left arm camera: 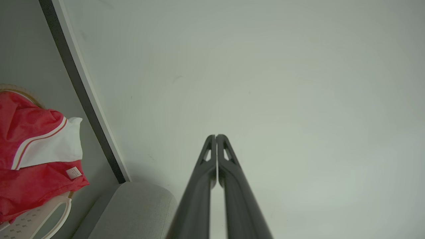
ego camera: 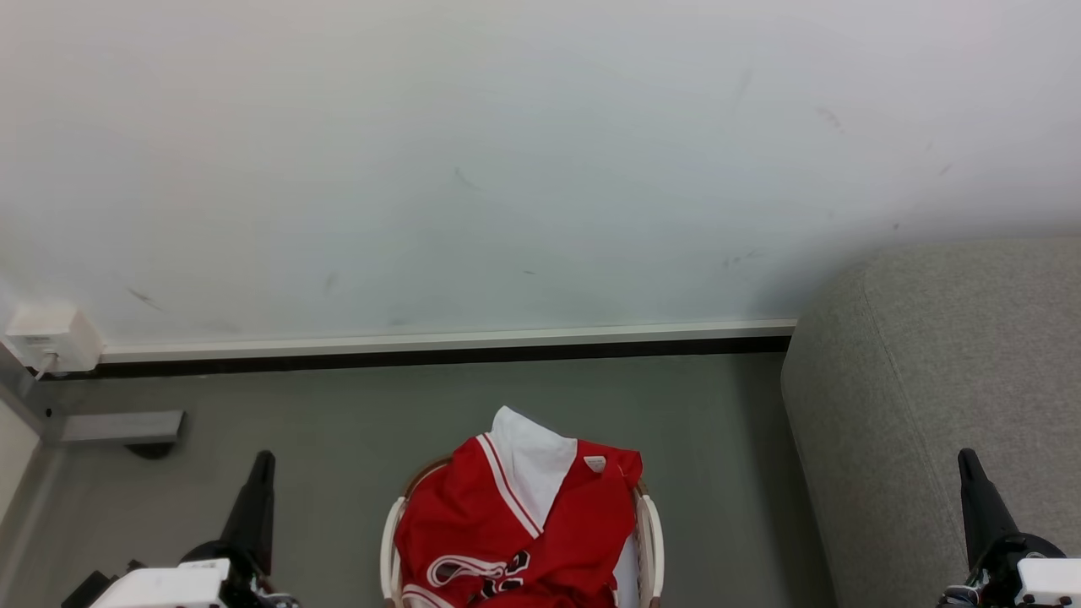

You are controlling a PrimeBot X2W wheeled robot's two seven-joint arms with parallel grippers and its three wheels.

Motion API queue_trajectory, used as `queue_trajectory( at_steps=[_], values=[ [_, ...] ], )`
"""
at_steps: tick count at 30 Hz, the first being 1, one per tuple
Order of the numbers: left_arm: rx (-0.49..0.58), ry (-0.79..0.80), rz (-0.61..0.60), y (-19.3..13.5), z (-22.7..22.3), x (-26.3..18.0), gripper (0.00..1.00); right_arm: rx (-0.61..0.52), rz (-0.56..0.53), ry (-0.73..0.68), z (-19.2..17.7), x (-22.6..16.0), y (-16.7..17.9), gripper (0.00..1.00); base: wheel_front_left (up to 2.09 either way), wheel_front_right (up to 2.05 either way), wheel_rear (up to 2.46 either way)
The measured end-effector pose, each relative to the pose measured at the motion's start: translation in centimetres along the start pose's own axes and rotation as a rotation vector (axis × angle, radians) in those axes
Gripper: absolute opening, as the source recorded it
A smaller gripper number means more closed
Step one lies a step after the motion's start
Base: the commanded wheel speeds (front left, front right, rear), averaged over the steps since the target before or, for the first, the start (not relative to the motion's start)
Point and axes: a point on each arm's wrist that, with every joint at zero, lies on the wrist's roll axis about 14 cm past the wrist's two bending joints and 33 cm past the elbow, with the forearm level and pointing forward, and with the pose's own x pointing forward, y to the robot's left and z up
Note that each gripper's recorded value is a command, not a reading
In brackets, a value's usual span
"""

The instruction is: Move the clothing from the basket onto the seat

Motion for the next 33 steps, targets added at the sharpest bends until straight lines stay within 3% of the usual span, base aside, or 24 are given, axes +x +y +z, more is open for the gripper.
queue_trajectory(
  at_steps=[3,4,8,17,33],
  values=[
    [0.000,0.000,0.000,0.0,0.0,0.0,0.00,0.000,0.000,0.000,0.0,0.0,0.0,0.00,0.00,0.00,0.00],
    [-0.001,-0.001,0.007,0.2,0.0,-0.1,1.00,0.002,-0.007,0.000,0.0,-0.1,-0.2,1.00,0.00,0.00,0.00],
    [-0.008,-0.007,0.058,2.0,-0.2,-0.9,1.00,0.015,-0.057,-0.001,-0.4,-0.8,-2.0,1.00,0.00,0.00,0.00],
    [0.020,-0.025,0.054,1.8,-0.3,-0.8,1.00,-0.020,-0.058,-0.017,-0.7,-0.7,-1.9,1.00,0.00,0.00,0.00],
    [0.240,-0.037,0.052,1.6,-0.5,-0.8,1.00,-0.334,-0.031,-0.006,-1.4,-0.6,-1.0,1.00,0.00,0.00,0.00]
  ],
)
